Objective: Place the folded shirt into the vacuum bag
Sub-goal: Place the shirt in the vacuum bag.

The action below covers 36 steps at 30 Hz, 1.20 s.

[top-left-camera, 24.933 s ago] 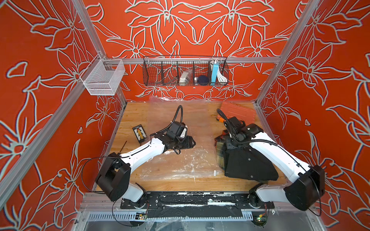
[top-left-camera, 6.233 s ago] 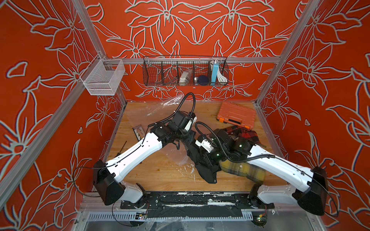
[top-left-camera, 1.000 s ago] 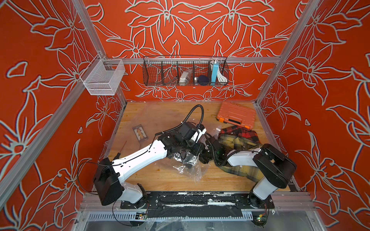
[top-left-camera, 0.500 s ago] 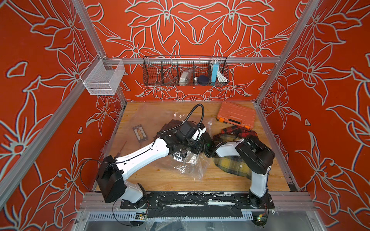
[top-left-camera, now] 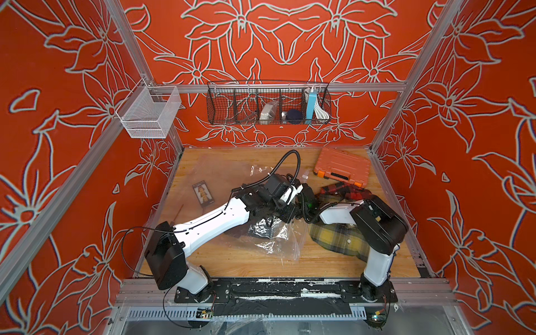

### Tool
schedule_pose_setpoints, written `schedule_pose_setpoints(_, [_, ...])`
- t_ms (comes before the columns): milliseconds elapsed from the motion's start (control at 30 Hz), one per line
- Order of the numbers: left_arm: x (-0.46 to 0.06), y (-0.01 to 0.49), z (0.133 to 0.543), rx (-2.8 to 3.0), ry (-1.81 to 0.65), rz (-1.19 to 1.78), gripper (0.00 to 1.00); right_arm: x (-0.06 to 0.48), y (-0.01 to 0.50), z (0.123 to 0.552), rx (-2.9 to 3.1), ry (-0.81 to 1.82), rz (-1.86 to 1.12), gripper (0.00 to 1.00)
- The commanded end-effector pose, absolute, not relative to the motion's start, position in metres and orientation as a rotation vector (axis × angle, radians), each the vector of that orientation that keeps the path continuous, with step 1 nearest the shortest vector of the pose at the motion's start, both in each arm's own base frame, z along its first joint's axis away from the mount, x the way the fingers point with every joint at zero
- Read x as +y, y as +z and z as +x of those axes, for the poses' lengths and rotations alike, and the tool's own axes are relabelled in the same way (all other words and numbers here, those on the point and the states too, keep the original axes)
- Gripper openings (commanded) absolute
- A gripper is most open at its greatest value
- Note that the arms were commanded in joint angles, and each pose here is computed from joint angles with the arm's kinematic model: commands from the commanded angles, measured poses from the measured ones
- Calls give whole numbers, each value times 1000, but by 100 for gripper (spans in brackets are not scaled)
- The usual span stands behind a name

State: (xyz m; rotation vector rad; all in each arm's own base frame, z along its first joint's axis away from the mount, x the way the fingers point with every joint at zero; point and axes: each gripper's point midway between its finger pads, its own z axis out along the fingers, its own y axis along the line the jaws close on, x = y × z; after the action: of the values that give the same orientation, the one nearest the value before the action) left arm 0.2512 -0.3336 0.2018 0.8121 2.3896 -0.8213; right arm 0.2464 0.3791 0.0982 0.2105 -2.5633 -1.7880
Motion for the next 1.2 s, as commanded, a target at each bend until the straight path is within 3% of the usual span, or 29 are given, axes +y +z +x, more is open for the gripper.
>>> schedule_pose_setpoints(0, [-348, 214, 248, 2343, -902, 836, 0, 396, 101, 236, -2522, -1816, 315, 0])
schedule_pose_setpoints(233, [-345, 221, 250, 2348, -852, 858, 0, 430, 79, 260, -2580, -1926, 84, 0])
schedule_pose_setpoints(800, [-376, 241, 235, 2335, -1103, 901, 0, 497, 73, 271, -2488, -2027, 271, 0])
schedule_pose_setpoints(1167, [-406, 250, 232, 2301, -1186, 949, 0, 443, 78, 282, -2653, -2065, 91, 0])
